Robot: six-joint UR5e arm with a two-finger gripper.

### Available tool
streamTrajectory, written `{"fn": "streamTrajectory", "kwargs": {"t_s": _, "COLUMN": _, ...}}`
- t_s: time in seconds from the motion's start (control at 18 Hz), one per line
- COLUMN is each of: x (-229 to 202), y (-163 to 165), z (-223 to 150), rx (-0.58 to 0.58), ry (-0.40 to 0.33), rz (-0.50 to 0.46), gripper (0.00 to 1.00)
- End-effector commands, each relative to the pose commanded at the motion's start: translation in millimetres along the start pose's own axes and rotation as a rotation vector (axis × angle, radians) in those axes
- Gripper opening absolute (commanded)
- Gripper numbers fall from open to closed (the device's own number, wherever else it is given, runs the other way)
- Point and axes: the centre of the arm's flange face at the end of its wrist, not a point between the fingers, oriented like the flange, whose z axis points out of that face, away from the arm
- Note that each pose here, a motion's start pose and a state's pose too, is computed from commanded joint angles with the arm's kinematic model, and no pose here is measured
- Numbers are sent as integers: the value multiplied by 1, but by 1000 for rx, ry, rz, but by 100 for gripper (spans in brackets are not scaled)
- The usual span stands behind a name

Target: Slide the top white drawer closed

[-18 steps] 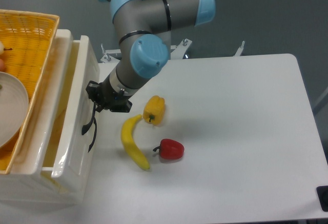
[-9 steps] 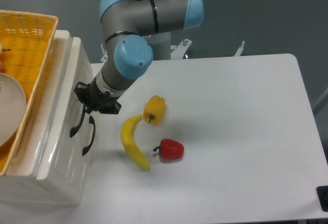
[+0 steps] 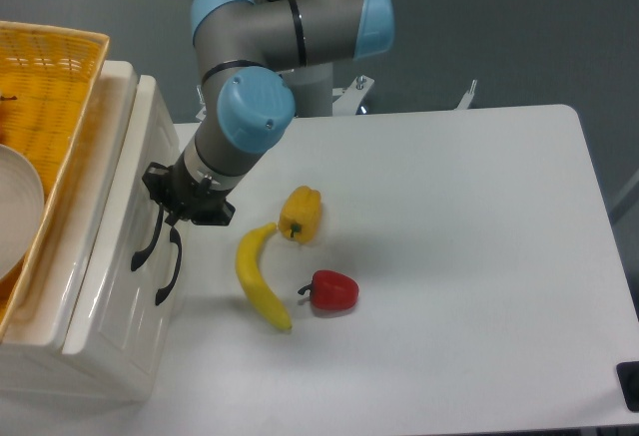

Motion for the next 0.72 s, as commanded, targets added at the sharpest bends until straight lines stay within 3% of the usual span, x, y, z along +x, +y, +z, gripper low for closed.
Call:
{"fn": "streamTrajectory", "kwargs": {"t_s": 0.5, "x": -103, "y": 39, "z": -68, "rx": -22, "ry": -208, "rz": -136, "gripper": 60}}
{"fn": "streamTrajectory", "kwargs": {"t_s": 0.61, "x": -130, "y": 51, "z": -80, "rx": -31, "ry": -240, "rz": -99, "gripper": 77}}
{"fn": "streamTrajectory", "kwargs": {"t_s": 0.67, "x": -142, "y": 57, "z": -84, "rx": -36, "ry": -253, "rz": -71, "gripper": 94}}
{"fn": "streamTrajectory", "kwargs": {"t_s": 0.72, "x": -154, "y": 64, "z": -90, "rx": -41, "ry": -269, "rz": -51, "gripper": 100}}
